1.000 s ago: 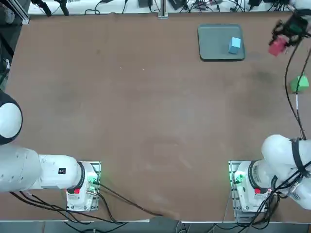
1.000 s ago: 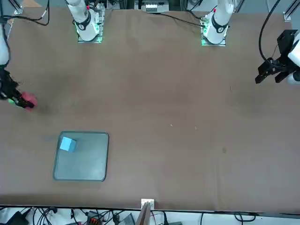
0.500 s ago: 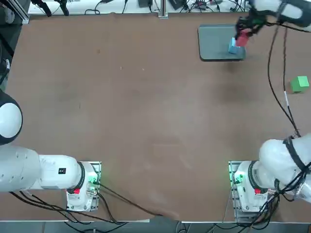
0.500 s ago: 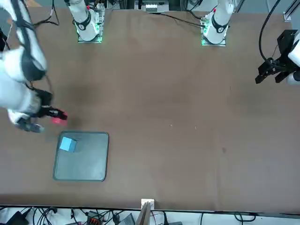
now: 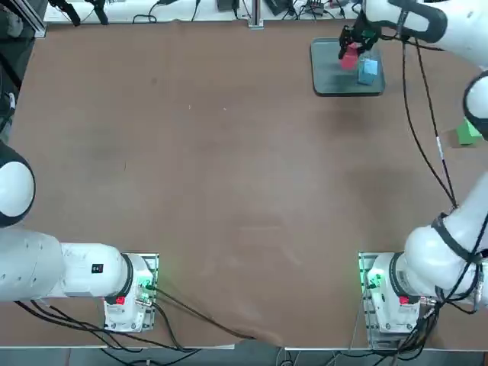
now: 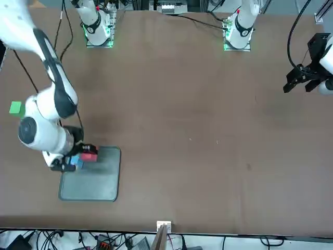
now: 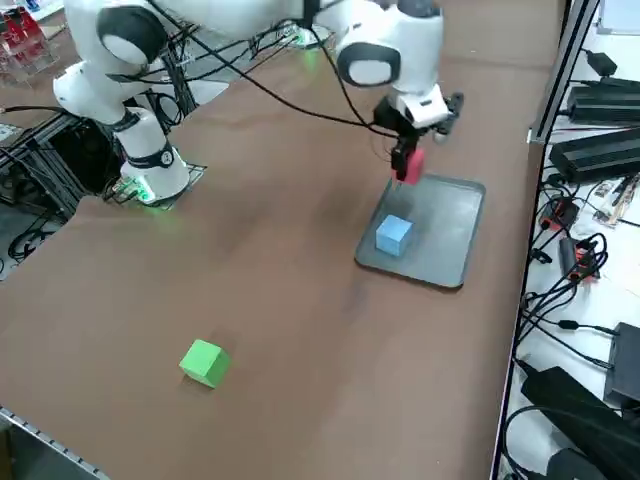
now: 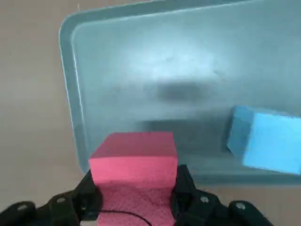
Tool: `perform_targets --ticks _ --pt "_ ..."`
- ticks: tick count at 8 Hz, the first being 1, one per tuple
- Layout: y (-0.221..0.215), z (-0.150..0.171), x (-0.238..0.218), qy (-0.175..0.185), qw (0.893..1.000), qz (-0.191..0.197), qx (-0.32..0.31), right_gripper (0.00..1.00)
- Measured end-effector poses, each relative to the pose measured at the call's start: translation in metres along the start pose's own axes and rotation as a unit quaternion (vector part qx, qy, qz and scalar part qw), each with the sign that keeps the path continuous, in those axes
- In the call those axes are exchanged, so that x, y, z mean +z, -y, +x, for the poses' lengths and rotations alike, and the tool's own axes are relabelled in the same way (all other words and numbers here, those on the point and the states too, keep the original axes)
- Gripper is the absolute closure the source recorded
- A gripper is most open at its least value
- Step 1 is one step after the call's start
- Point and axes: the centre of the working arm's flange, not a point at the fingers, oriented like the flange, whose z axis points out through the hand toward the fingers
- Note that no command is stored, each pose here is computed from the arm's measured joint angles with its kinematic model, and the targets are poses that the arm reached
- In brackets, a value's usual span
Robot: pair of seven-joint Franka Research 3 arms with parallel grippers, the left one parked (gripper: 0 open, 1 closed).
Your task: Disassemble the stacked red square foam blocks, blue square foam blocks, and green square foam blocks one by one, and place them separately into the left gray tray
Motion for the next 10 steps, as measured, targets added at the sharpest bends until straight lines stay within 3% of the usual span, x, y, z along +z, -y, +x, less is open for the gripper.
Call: perform_targets --ticks 3,6,8,10 --pt "0.021 0.0 0.061 -0.002 0.999 -0.051 0.006 0.29" --pt "0.022 -0.002 0.081 0.005 0.998 -0.064 0.007 0.28" --pt "0.022 0.0 0.078 0.0 0.998 -0.063 0.008 0.01" --pt "0.022 0.003 0.072 -0.006 0.998 -0.062 0.009 0.0"
